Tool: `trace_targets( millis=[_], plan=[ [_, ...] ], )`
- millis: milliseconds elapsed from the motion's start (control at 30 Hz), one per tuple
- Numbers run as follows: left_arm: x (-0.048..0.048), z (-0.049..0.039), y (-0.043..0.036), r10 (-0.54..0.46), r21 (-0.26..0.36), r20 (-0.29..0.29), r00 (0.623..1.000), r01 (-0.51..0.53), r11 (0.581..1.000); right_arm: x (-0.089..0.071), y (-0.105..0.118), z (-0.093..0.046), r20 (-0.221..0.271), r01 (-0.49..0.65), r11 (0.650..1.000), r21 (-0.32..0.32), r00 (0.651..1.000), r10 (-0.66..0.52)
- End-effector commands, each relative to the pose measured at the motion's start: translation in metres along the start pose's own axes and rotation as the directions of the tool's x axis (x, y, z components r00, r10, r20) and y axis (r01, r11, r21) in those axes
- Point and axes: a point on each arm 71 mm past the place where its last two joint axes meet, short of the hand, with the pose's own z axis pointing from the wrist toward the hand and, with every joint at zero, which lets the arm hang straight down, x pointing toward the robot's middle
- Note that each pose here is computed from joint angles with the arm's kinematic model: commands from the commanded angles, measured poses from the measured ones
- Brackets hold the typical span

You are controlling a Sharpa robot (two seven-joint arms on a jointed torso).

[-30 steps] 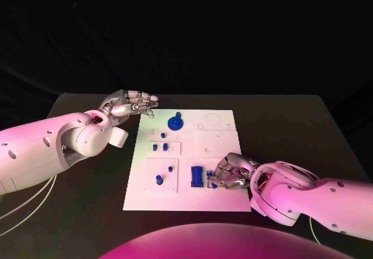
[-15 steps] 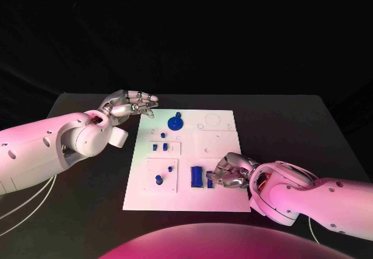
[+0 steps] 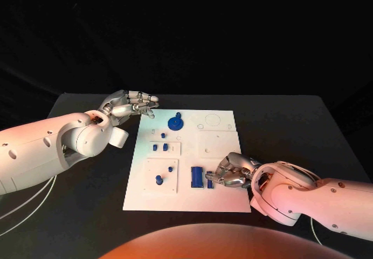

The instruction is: Assemble the parts on the task board

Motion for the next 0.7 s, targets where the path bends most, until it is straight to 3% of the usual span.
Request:
trace_targets(
  millis=[33, 233, 700],
  plan=[
    [0.0024, 0.0003, -0.0011, -0.001, 0.007, -0.020, 1.000, 0.001, 1.000, 0.000, 0.000, -0.002, -0.001, 0.018, 1.000, -0.021, 1.000, -0.018],
    [0.0018, 0.0002, -0.0011, 0.000, 0.008, -0.018, 1.000, 0.000, 1.000, -0.005, -0.004, -0.008, 0.012, 0.007, 0.999, -0.038, 1.000, -0.007],
    [0.0021, 0.0012, -0.0009, 0.000, 0.010, -0.019, 1.000, 0.000, 1.000, -0.004, 0.018, -0.011, 0.014, 0.019, 0.982, -0.190, 1.000, -0.016]
  ],
)
